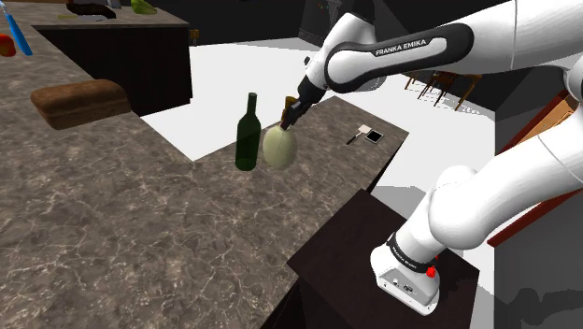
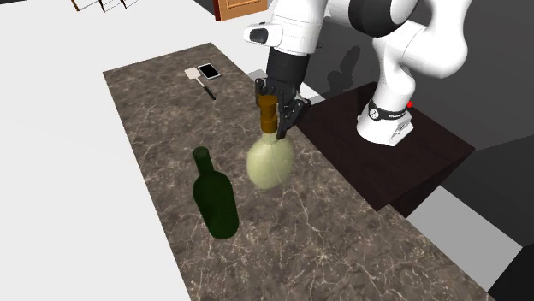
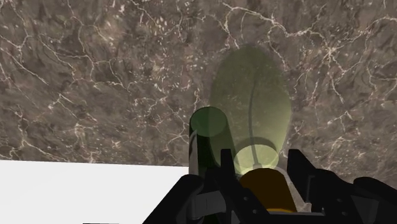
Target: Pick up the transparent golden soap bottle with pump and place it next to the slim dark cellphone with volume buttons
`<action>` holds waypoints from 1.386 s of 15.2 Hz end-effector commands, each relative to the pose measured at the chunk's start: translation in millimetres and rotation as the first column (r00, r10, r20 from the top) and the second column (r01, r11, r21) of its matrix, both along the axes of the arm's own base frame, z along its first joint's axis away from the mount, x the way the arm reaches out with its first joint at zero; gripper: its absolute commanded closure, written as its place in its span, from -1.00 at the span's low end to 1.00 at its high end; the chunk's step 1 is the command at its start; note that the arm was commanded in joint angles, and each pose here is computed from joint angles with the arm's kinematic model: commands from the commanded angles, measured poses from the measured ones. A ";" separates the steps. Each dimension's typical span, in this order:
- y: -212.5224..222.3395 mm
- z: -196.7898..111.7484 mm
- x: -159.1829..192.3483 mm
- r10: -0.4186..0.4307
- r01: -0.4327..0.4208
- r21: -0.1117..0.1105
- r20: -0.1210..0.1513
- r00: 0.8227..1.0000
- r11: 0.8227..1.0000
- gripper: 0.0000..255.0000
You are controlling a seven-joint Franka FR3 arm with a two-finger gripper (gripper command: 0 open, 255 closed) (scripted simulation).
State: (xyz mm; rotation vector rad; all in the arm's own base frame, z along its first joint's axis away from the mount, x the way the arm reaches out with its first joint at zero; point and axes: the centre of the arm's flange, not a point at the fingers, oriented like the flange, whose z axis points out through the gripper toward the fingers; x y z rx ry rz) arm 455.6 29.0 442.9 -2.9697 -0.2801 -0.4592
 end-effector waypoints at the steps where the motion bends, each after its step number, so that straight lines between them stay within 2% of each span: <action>1: -1.0 10.4 0.5 0.000 0.000 0.000 0.000 1.000 1.000 1.00; 21: -1.0 116.0 0.5 0.000 0.000 0.000 0.000 1.000 1.000 1.00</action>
